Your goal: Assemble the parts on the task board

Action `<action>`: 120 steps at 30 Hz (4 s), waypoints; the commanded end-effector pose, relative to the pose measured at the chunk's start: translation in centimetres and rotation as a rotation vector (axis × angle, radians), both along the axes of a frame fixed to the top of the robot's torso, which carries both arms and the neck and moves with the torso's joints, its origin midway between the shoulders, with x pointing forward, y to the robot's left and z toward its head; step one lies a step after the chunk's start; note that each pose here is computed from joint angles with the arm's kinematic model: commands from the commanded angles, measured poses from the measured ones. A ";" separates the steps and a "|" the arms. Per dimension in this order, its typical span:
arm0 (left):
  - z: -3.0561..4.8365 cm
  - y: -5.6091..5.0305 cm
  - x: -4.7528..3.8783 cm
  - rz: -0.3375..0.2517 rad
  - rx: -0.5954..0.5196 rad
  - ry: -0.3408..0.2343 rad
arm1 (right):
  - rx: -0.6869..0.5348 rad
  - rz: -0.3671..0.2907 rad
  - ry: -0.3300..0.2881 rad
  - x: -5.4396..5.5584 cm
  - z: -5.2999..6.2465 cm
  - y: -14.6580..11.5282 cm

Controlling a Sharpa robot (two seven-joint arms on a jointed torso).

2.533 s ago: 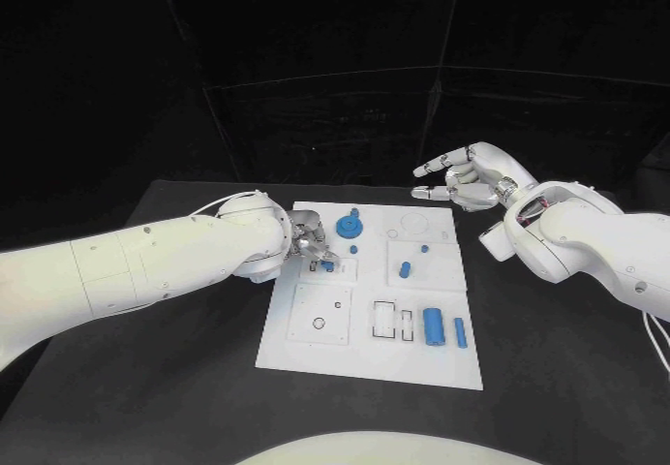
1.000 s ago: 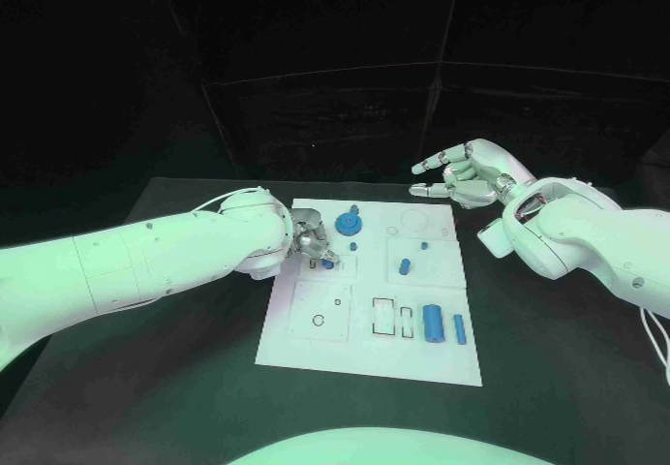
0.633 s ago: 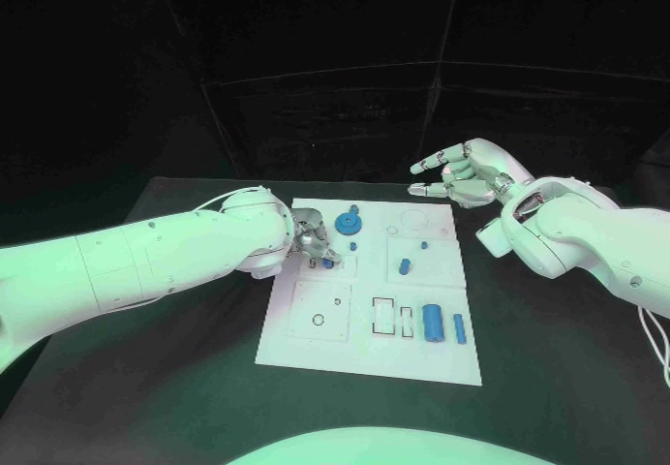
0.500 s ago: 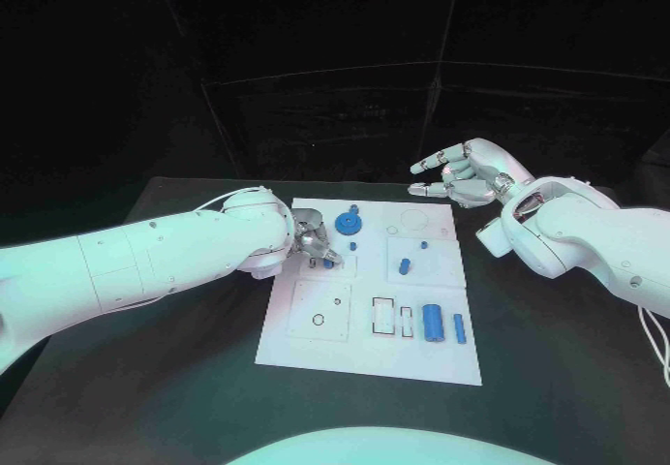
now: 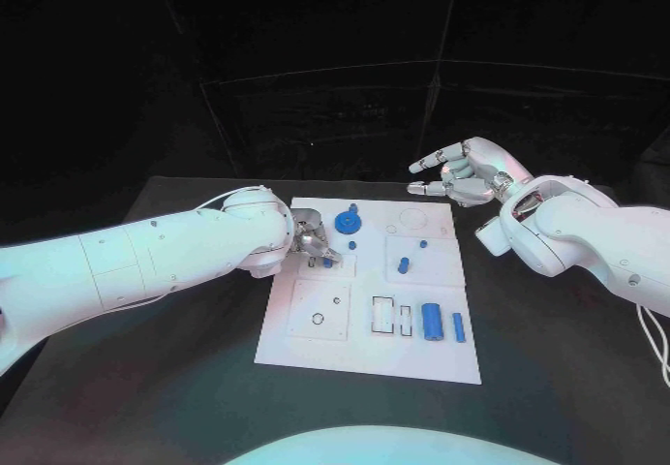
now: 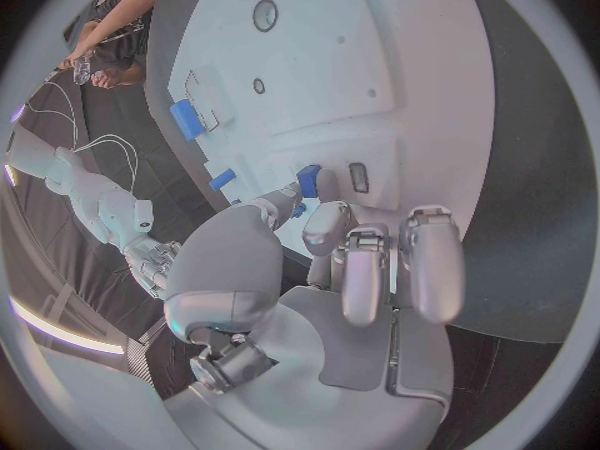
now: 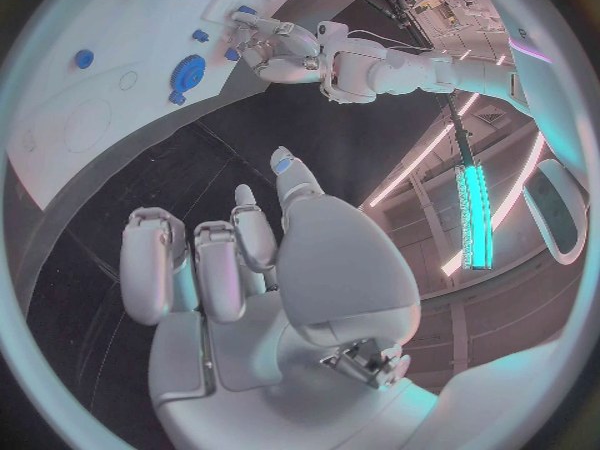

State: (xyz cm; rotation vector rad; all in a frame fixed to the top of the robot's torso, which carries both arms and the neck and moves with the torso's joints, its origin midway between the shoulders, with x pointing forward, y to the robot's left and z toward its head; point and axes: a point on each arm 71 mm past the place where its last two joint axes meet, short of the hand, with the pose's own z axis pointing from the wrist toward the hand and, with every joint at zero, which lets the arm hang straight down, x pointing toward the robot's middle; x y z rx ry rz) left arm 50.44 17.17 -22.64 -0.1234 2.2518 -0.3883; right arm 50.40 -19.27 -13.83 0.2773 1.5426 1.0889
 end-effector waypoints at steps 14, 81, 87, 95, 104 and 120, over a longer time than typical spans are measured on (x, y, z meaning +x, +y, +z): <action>0.11 0.2 0.21 0.030 -0.028 -0.007 | 0.002 0.012 -0.001 0.0 0.1 0.1; 3.15 3.9 8.00 0.112 0.132 0.116 | -0.001 0.016 0.004 0.5 -0.1 0.6; 2.88 3.9 7.99 0.110 0.137 0.126 | -0.001 0.017 0.005 0.5 -0.1 0.7; 2.55 3.6 7.93 0.105 0.133 0.128 | -0.001 0.018 0.005 0.5 -0.1 0.7; 2.41 3.3 7.89 0.099 0.117 0.120 | -0.001 0.018 0.005 0.5 -0.1 0.7; 2.45 3.1 7.91 0.097 0.095 0.108 | -0.002 0.019 0.006 0.5 -0.1 0.8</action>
